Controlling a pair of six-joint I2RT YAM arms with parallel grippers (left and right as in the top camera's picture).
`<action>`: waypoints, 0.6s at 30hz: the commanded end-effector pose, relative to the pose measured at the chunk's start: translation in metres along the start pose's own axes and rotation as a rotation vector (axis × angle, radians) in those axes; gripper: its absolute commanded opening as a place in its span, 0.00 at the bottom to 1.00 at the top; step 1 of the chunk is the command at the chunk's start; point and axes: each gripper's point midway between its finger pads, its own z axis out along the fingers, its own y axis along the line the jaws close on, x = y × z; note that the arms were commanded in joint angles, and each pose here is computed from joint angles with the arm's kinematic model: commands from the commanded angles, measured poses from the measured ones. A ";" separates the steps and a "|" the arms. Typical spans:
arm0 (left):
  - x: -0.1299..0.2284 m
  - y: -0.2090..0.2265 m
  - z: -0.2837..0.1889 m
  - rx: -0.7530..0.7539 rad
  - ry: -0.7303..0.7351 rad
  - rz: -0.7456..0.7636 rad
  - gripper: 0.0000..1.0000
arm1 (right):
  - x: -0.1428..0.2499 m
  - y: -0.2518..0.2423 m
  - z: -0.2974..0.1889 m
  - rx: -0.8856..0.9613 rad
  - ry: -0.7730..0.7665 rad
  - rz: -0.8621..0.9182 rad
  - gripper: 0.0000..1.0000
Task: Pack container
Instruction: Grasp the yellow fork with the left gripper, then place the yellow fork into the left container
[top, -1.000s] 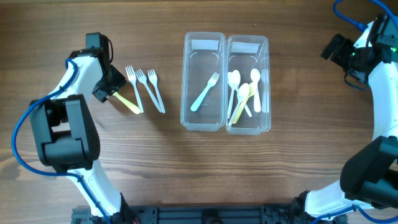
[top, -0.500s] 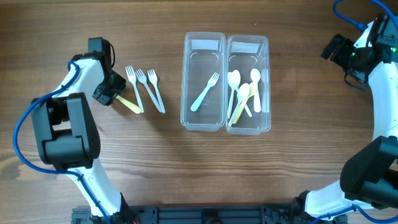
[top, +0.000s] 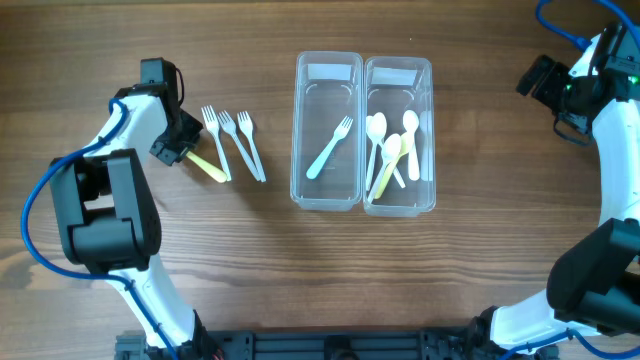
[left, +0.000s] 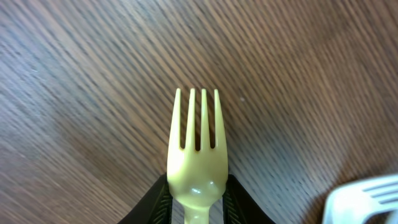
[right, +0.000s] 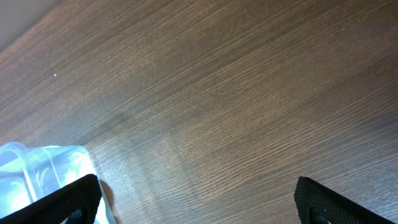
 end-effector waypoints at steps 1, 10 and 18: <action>-0.008 -0.010 -0.036 0.087 -0.045 0.015 0.24 | -0.002 0.004 0.001 -0.012 -0.001 -0.004 1.00; 0.017 -0.069 -0.154 0.425 -0.155 0.213 0.20 | -0.003 0.004 0.001 -0.013 -0.006 -0.004 0.99; 0.156 -0.135 -0.197 0.571 -0.178 0.861 0.15 | -0.003 0.004 0.001 -0.013 -0.006 -0.005 1.00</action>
